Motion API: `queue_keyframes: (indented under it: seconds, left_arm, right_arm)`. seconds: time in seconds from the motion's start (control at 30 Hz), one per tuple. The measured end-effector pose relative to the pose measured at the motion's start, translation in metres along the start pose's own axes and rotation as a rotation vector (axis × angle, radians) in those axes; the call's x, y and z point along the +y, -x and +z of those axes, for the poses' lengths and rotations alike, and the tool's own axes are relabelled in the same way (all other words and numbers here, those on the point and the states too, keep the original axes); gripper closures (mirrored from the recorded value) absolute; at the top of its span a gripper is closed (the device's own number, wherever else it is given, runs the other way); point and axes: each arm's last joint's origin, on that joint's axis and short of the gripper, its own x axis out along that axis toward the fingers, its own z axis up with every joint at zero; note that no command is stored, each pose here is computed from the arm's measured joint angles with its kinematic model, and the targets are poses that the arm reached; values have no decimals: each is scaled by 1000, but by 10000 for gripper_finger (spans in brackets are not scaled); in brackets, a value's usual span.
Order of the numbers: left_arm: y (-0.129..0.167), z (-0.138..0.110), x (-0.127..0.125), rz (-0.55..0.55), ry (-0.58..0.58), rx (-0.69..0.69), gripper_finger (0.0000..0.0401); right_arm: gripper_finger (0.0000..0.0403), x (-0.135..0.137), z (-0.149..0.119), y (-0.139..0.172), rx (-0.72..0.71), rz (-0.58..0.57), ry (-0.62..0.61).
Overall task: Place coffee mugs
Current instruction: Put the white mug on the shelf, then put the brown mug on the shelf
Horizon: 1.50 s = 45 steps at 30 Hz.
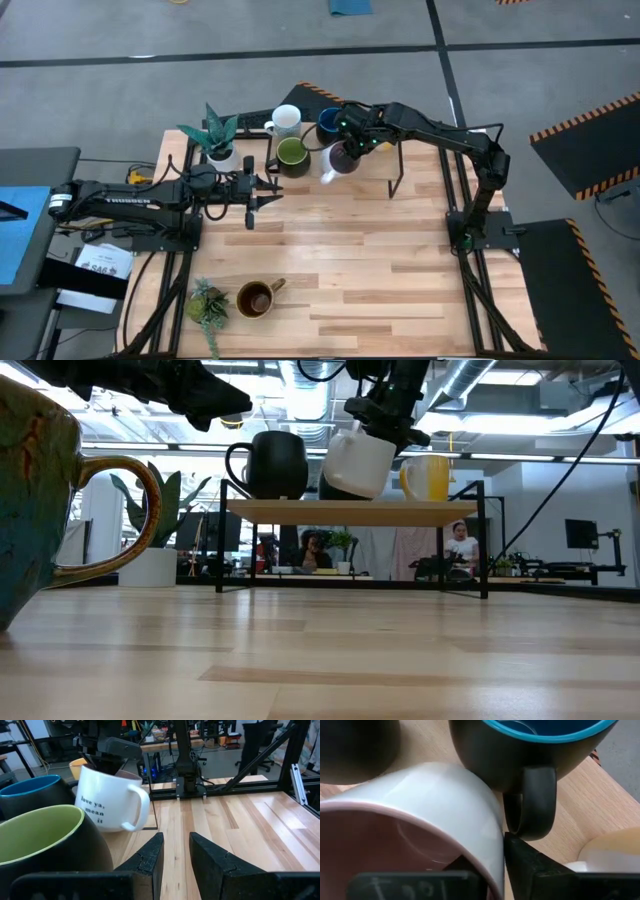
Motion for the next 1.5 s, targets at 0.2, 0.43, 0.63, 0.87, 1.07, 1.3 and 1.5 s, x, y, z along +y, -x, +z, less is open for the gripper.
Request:
queue_keyframes:
  seconds: [0.2,0.43,0.63,0.87,1.07,1.3,1.5]
  left_arm:
    - [0,0,0,0,0,0,322]
    - [0,0,0,0,0,0,322]
    - [0,0,0,0,0,0,322]
    - [0,0,0,0,0,0,322]
    - [0,0,0,-1,0,4,322]
    - [0,-1,0,-1,0,7,322]
    - [0,-1,0,-1,0,8,322]
  right_arm:
    - [279,1,0,0,-3,4,-3]
    - [234,1,1,1,-14,9,-5]
    - [218,5,5,1,-59,31,-8]
    - [220,4,2,1,-35,21,-2]
    - [221,1,-1,9,-24,16,20]
    - [221,-8,-5,43,-96,36,32]
    - [221,-3,-19,73,-128,67,105]
